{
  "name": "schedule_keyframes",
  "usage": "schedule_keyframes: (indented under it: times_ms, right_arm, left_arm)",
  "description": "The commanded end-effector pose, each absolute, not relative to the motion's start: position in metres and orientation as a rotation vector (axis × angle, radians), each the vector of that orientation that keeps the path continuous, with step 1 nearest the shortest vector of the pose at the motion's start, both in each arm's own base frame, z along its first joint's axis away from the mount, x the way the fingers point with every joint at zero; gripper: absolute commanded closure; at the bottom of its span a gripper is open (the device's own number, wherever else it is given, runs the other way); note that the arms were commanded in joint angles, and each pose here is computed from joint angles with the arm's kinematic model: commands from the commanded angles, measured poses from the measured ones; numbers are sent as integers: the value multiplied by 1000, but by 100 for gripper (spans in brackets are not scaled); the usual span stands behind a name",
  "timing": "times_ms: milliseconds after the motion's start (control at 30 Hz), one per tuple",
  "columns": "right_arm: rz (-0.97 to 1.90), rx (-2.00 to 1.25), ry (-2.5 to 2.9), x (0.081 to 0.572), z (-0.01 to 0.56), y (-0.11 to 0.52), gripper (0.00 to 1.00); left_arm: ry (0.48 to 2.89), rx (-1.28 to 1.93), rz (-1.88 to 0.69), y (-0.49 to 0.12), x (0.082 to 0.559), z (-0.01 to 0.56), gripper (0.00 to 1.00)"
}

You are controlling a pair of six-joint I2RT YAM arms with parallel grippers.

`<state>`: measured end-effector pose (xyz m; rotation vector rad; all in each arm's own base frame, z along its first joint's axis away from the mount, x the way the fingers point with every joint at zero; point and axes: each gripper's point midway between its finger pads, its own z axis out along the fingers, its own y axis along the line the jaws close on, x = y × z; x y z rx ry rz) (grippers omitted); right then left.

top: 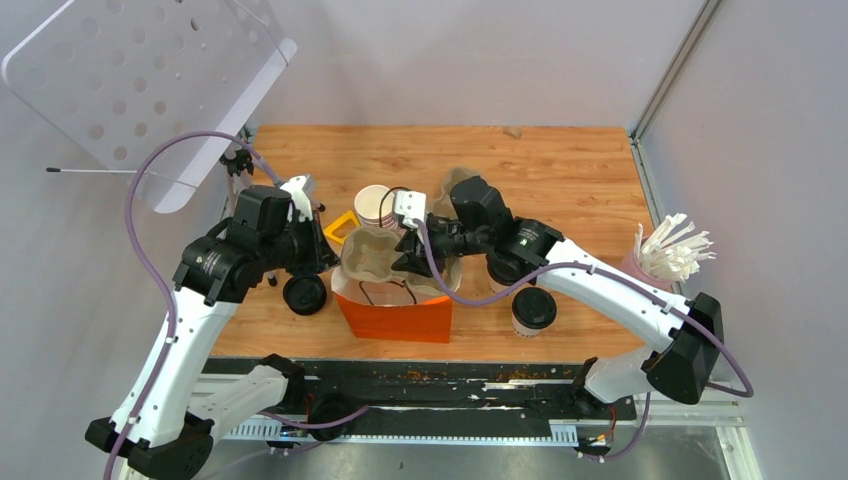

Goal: Pack the takeout coffee

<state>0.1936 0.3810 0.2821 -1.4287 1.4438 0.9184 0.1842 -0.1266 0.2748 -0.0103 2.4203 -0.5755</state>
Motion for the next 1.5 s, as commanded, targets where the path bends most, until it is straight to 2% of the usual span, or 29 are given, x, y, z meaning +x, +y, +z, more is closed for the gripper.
schedule_keyframes:
  times_ms: [0,300,933,1467]
  right_arm:
    - [903,-1476,1425,190,280,387,64]
    - [870,-1530,1440,188,264,393,64]
    - [809,-1628,1482,178,242,384,64]
    - [746,-1664,1555,184,212,388,64]
  left_arm:
    - [2379,23,-599,-130,189,284,100]
    - [2379,48,-670,-141,189,282,100]
    - [2384,69,-612,-134,190,283,100]
    - [2370,46,-744,-150,186,283,100]
